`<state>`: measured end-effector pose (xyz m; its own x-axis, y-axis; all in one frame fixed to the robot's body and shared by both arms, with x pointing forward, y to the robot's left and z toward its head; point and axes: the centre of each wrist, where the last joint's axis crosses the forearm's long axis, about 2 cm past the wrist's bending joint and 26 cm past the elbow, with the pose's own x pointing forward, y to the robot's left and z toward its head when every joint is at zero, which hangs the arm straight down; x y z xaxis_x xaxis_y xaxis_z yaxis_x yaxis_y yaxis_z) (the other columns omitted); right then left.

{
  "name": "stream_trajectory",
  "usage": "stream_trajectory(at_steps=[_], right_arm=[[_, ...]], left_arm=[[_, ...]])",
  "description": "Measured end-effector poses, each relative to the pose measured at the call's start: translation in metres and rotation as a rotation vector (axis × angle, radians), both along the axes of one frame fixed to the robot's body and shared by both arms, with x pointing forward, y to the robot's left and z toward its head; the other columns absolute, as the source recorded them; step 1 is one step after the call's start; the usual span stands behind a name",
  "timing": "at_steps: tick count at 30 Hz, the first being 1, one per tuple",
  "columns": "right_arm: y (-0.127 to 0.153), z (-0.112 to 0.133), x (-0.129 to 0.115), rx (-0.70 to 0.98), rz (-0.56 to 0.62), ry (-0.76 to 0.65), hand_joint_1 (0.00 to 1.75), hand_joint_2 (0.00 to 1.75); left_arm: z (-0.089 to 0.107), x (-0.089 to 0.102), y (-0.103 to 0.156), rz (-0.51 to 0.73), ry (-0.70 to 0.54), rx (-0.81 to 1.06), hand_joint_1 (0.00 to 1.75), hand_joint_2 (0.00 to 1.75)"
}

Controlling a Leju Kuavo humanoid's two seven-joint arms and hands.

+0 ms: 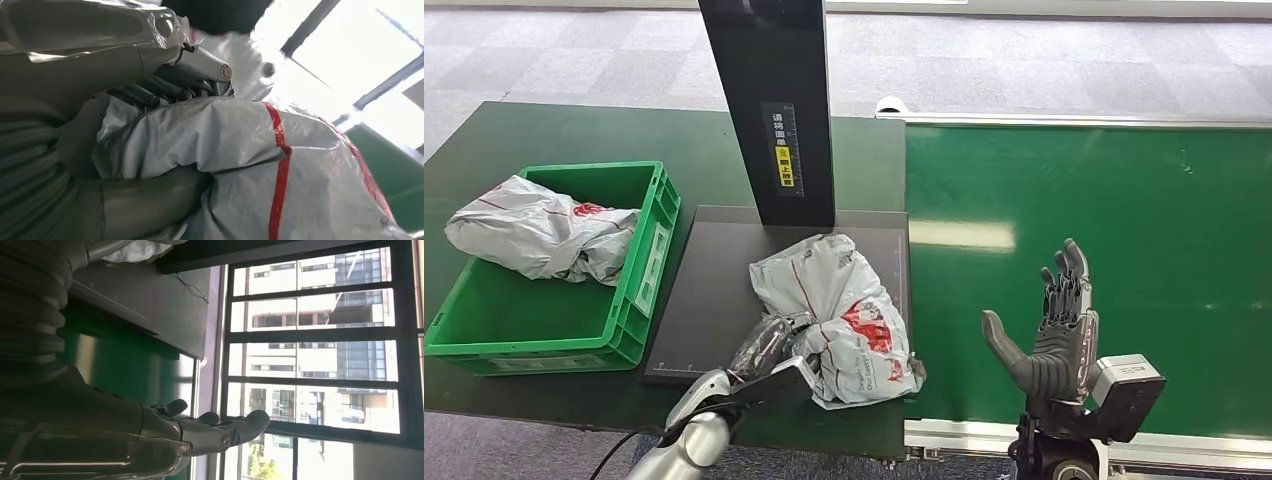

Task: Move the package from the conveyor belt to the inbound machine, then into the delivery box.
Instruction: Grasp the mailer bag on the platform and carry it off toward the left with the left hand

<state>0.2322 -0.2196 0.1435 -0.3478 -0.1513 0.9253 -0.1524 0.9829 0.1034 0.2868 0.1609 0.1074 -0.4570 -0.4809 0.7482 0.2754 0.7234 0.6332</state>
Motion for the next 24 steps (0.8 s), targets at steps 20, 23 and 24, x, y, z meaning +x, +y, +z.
stream_trajectory(at_steps=[20,23,24], right_arm=[[-0.004,0.001,0.0,0.028,-0.049,-0.023,0.0,1.75],[-0.005,0.001,0.001,0.027,-0.049,-0.025,0.0,1.75],[-0.005,0.001,0.001,0.026,-0.048,-0.026,0.0,1.75]], left_arm=[[0.115,0.039,0.095,0.406,-0.523,-0.15,1.75,1.75],[0.112,0.047,0.107,0.432,-0.509,-0.135,1.75,1.75],[0.111,0.049,0.109,0.438,-0.505,-0.131,1.75,1.75]])
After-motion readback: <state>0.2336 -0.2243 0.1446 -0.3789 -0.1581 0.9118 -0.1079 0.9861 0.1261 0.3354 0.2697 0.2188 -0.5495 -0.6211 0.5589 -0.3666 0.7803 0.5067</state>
